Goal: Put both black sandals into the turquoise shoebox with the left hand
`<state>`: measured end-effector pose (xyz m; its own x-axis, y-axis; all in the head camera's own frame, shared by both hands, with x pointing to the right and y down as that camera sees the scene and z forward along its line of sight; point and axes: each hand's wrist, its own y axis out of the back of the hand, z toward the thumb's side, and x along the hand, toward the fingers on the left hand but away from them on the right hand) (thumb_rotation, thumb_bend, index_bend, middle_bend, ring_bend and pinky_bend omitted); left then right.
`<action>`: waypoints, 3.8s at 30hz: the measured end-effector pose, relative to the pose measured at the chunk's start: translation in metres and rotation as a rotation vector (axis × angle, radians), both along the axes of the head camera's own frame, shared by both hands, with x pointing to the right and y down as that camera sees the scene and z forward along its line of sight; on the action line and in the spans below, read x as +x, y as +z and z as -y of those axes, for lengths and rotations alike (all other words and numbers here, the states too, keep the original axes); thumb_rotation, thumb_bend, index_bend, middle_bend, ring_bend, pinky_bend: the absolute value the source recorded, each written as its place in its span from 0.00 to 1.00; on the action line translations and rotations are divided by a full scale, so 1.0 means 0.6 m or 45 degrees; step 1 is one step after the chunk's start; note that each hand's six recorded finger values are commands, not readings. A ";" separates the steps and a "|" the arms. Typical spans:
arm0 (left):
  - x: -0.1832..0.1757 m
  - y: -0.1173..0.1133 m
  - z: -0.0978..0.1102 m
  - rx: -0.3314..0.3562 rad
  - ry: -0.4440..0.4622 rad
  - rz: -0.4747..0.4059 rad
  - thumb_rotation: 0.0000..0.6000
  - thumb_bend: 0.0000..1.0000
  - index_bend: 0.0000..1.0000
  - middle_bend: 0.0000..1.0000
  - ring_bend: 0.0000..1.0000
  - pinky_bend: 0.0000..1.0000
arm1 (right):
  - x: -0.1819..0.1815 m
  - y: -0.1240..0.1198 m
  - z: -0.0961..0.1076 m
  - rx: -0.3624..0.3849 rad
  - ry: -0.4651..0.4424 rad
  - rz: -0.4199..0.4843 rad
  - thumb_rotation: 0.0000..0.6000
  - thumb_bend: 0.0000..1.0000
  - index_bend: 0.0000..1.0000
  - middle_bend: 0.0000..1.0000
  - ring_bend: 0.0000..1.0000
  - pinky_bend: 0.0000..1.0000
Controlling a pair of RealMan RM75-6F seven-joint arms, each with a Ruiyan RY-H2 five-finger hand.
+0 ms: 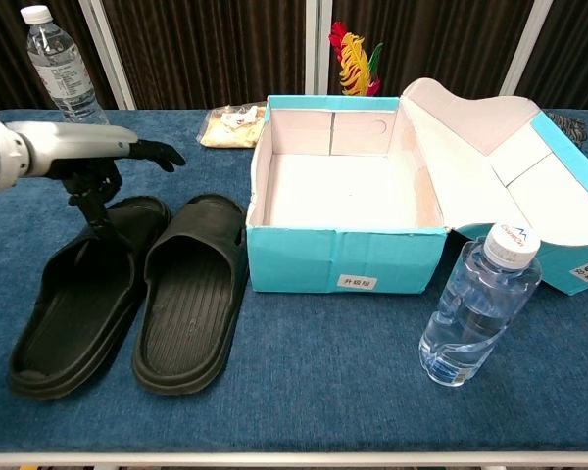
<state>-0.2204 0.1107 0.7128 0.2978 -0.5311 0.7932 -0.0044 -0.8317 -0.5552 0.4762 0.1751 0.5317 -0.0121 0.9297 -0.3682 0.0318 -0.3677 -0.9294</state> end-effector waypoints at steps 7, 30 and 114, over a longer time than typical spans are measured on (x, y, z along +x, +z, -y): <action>0.033 0.011 -0.001 -0.046 0.006 0.041 1.00 0.04 0.05 0.05 0.76 0.74 | 0.004 0.001 -0.001 -0.003 0.007 0.002 1.00 0.00 0.02 0.05 0.00 0.00; 0.091 0.031 0.009 -0.163 0.016 0.197 1.00 0.04 0.05 0.06 0.78 0.74 | 0.023 0.004 -0.010 -0.009 0.037 0.015 1.00 0.02 0.02 0.05 0.00 0.00; 0.280 0.096 0.194 0.121 -0.456 -0.658 1.00 0.04 0.50 0.51 0.75 0.71 | -0.008 -0.019 0.021 -0.014 -0.020 -0.028 1.00 0.02 0.02 0.05 0.00 0.00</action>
